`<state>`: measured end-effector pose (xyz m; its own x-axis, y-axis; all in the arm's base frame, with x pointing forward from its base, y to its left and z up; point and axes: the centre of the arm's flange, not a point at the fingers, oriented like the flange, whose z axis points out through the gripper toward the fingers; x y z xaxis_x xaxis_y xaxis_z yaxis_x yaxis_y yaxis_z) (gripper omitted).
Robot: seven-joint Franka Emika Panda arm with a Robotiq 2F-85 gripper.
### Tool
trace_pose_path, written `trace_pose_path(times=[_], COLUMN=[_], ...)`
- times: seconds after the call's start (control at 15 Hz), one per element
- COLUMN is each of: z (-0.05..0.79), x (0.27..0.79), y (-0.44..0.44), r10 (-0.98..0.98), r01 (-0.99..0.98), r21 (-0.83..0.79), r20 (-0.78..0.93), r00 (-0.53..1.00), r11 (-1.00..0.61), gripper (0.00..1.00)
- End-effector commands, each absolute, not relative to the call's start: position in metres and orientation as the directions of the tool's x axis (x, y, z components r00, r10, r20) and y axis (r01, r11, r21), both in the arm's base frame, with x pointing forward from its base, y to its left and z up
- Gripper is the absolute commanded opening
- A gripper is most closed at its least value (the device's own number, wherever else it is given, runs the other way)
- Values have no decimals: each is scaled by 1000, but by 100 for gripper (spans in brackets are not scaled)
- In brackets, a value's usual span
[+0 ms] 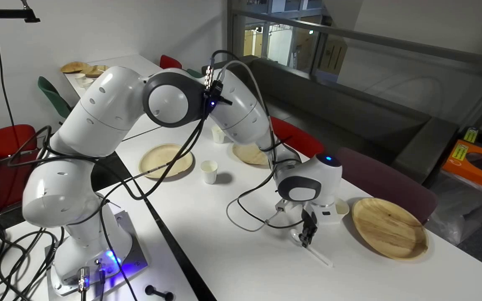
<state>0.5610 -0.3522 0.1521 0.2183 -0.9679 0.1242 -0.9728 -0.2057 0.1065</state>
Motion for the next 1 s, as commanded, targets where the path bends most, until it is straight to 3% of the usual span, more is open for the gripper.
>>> trace_pose_path(times=[0.0,0.4,0.93], z=[161,162,170], x=[560,560,555], y=[-353,-353,-352], r10=[-965,-965,-963], r01=[-973,-973,-973], r21=[109,108,96], r20=[145,146,149], r00=[220,219,224], r11=[-205,-204,-211], gripper=[22,8,8])
